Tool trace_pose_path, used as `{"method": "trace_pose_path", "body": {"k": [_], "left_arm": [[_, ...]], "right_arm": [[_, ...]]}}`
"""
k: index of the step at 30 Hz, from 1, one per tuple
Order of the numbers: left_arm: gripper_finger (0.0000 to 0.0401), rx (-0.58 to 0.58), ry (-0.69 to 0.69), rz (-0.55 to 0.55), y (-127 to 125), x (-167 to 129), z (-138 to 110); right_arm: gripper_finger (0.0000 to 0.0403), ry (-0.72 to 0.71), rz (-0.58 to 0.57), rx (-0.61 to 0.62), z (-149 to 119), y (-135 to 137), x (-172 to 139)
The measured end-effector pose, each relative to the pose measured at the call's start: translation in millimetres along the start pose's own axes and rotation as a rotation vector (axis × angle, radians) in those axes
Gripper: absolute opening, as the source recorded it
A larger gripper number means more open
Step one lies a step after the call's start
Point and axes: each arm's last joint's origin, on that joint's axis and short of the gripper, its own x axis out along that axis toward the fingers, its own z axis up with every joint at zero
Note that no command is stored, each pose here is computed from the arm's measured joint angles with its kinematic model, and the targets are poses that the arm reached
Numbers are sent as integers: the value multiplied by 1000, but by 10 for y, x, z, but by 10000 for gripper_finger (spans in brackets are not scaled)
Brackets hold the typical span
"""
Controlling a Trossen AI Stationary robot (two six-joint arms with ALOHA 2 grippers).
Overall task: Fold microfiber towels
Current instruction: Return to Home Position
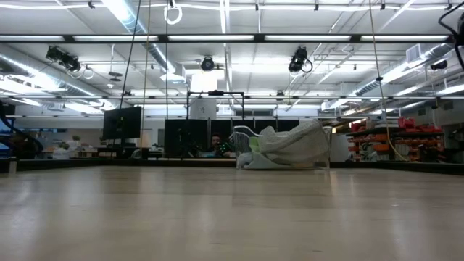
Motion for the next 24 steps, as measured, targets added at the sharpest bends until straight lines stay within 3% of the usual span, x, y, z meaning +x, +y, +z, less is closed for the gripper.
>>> {"method": "trace_pose_path", "body": {"k": [5,12,21,24], "left_arm": [[180,-52,-63,-107,51,104,-19],[174,-81,-167,-400,179,395,-115],[180,-141,-217,-389,587,658,-296],[179,-177,-276,-493,719,677,-330]], "right_arm": [[16,-47,20,23,-151,-84,-141],[16,-51,22,9,-177,-100,-173],[16,-79,32,23,-276,-144,-210],[16,-146,56,37,-453,-228,-308]]}}
